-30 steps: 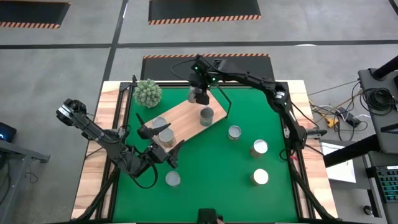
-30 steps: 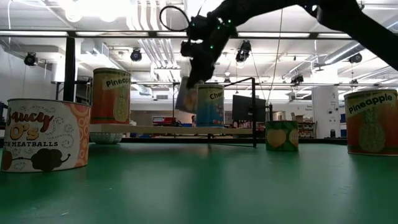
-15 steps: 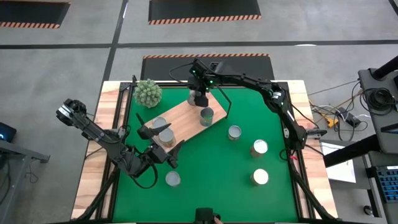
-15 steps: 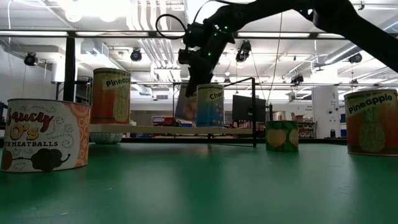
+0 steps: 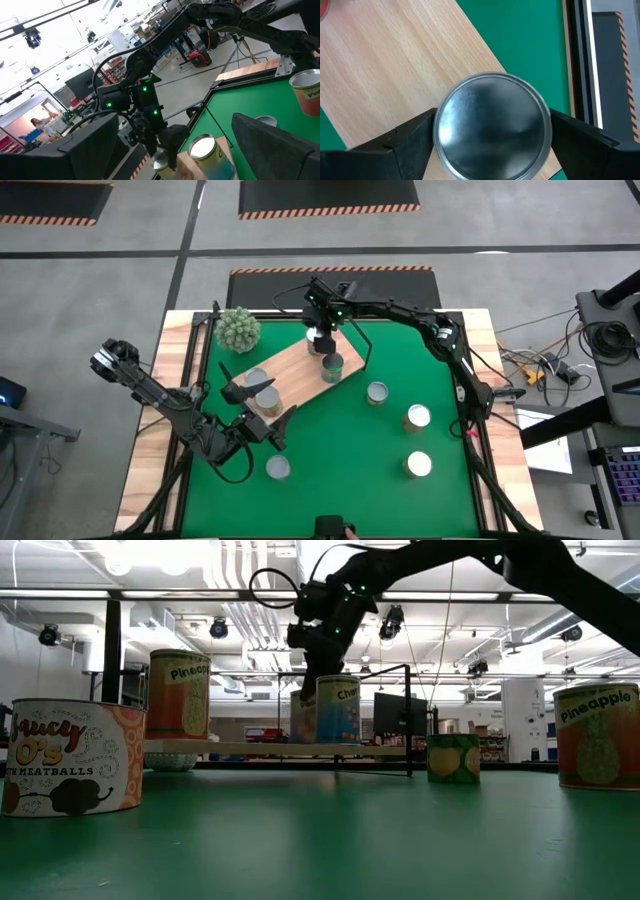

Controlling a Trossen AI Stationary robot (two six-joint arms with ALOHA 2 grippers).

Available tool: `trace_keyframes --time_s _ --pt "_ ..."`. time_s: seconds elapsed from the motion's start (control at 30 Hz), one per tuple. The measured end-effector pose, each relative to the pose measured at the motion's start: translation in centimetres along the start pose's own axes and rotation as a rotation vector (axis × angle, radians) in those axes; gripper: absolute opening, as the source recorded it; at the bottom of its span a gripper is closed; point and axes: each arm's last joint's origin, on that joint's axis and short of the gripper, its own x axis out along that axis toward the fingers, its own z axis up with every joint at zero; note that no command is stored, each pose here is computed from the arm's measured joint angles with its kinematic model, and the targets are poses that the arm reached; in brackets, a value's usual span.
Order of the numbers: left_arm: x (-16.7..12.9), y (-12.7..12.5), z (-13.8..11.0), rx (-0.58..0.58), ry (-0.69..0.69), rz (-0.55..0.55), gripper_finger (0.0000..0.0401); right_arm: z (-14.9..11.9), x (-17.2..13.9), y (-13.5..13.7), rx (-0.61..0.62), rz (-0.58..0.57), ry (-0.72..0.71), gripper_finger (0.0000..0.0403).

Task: Pick and place cans onto a shelf
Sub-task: Put the top canned peaches on the shelf

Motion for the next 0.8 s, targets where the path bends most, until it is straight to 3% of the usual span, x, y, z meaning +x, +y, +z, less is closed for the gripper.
trace_keyframes --time_s 0.23,0.57,0.8 --pt "0.0 0.0 0.0 0.0 0.0 0.0 0.0369 0.2 -0.6 0.0 -0.003 -0.006 -0.013 0.0335" --pt "0.0 0.0 0.0 0.0 0.0 -0.001 0.0369 1.4 -4.7 0.7 -0.033 -0.04 -0.104 0.0329" --pt "0.0 0.0 0.0 0.0 -0.001 -0.001 0.0369 1.4 -3.7 1.1 -0.005 0.039 -0.118 0.0328"
